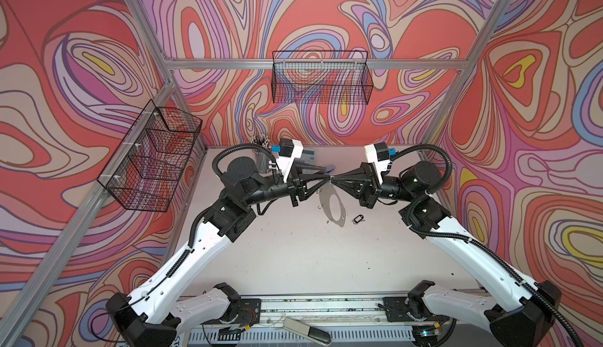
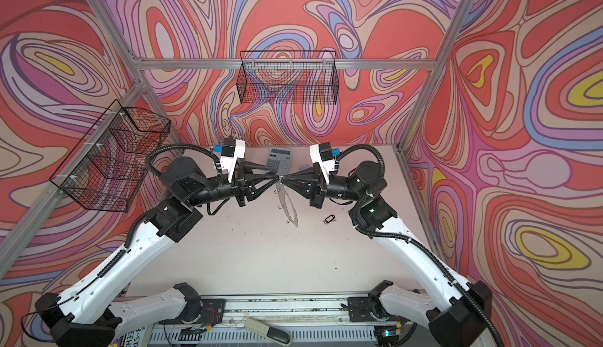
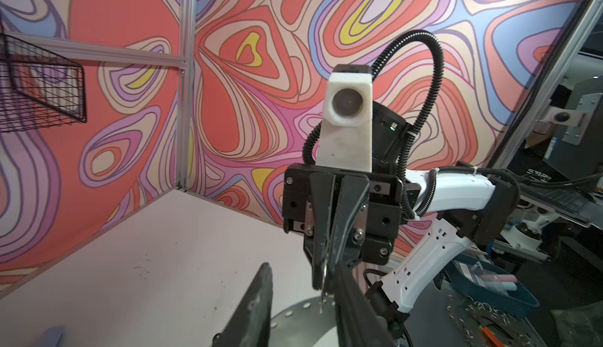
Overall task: Attach keys to a key ring
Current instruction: Pass the keyring.
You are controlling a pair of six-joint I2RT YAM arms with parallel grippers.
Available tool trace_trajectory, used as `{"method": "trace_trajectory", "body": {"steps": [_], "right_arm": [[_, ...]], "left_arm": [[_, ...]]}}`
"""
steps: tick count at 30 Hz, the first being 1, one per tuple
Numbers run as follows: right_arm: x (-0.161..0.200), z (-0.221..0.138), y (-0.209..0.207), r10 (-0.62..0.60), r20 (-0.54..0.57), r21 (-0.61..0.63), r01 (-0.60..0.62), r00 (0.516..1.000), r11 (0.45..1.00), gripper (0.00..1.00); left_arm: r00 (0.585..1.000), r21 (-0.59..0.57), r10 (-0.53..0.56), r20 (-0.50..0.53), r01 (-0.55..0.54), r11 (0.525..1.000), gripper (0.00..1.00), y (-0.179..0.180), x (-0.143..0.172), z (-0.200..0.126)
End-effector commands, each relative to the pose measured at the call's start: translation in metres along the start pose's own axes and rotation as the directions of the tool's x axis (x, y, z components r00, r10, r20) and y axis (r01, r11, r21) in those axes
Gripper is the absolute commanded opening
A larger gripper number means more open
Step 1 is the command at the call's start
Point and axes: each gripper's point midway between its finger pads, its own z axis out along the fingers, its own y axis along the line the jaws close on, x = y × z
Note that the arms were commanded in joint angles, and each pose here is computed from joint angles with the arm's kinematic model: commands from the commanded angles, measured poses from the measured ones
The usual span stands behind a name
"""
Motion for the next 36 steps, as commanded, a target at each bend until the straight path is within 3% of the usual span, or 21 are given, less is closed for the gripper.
{"method": "trace_trajectory", "body": {"steps": [1, 7, 22, 32, 36], "right_arm": [[-0.015, -0.005, 0.0, -0.054, 0.059, 0.058, 0.051, 0.997, 0.997, 0.0], [-0.016, -0.008, -0.006, -0.052, 0.076, 0.105, 0.044, 0.996, 0.994, 0.0], [-0.025, -0.015, -0.013, -0.049, 0.117, 0.187, 0.027, 0.992, 0.982, 0.0], [-0.018, -0.046, -0.053, -0.083, 0.129, 0.495, 0.008, 0.988, 0.869, 0.0], [-0.015, -0.05, -0.058, -0.094, 0.117, 0.532, 0.018, 0.989, 0.847, 0.0]], "left_arm": [[0.993, -0.101, 0.032, 0.11, -0.021, 0.995, 0.42, 0.003, -0.021, -0.017], [0.995, -0.129, -0.04, 0.089, 0.051, 0.99, 0.39, 0.011, -0.011, -0.016], [0.997, -0.104, -0.058, 0.052, 0.063, 0.993, 0.38, 0.009, 0.002, -0.005], [0.997, -0.173, -0.06, 0.044, 0.066, 0.983, 0.38, 0.027, 0.008, -0.001], [0.997, -0.173, -0.065, 0.037, 0.07, 0.982, 0.38, 0.031, 0.009, 0.006]]}}
